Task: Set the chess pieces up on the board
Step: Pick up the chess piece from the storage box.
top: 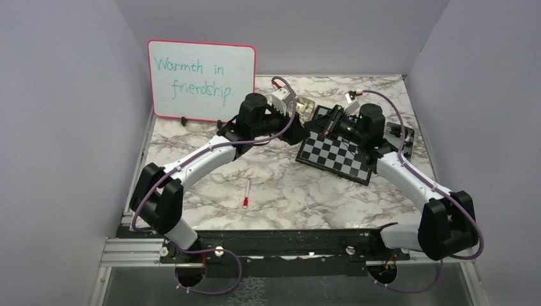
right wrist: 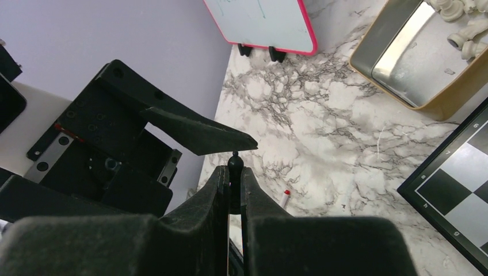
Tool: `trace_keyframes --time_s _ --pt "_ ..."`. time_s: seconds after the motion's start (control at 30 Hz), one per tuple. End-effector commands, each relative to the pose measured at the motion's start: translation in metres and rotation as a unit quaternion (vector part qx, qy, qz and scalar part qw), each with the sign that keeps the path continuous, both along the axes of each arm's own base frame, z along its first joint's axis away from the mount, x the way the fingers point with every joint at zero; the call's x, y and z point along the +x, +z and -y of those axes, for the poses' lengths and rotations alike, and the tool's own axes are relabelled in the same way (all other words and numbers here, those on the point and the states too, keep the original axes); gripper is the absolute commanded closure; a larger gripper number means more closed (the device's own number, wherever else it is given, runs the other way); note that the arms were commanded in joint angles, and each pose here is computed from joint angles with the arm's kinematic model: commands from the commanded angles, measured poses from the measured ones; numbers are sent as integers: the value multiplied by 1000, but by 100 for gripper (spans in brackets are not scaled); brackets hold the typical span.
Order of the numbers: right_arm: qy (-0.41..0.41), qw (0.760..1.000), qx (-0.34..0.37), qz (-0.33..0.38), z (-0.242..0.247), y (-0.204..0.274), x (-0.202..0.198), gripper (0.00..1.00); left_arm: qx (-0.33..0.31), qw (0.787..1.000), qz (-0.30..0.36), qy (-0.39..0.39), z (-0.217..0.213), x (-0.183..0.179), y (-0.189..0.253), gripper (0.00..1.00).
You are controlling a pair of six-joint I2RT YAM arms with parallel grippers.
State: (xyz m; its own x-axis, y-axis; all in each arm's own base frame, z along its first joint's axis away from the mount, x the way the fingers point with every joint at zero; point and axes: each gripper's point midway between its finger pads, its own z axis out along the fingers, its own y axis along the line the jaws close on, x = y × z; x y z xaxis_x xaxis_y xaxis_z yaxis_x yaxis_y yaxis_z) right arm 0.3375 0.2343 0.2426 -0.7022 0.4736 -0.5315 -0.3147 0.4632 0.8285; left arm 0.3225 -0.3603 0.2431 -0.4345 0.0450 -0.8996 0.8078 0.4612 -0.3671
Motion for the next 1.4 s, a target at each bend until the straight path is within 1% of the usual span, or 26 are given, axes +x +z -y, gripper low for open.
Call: trace_keyframes --time_s 0.0,0.17,0.33,0.57,0.6,0.77,0.87,1.0,1.1,1.17,1.23,1.37 --pt "0 999 28 21 -3 22 -4 88 -29 1000 -9 -6 8 0 11 26" --pt "-2 999 30 23 -2 23 -5 88 -35 999 -20 2 13 5 7 30" --pt "4 1000 23 20 -2 16 -8 88 -45 999 -20 9 17 9 13 40" --pt "1 1000 6 17 1 5 -9 87 -52 998 -21 8 19 10 16 44" --pt "2 1000 5 18 1 5 -10 87 -52 998 -21 6 19 9 17 46" --pt "14 1000 3 24 -1 7 -13 86 -43 999 -15 1 18 8 14 66" --pt "29 999 -4 38 -2 11 -18 83 -22 1000 5 -7 13 5 10 73" --pt "64 995 -41 67 -2 14 -27 79 14 997 60 -50 7 -6 5 76" --pt "77 991 -76 74 4 12 -30 77 43 988 115 -90 1 -16 1 79" --pt "83 990 -86 80 10 13 -33 75 57 981 145 -114 -4 -23 -3 80" --pt "94 988 -89 87 13 15 -36 73 62 973 169 -142 -5 -32 -4 81" --pt "125 983 -110 76 15 12 -44 69 73 961 199 -177 -7 -41 -6 81"
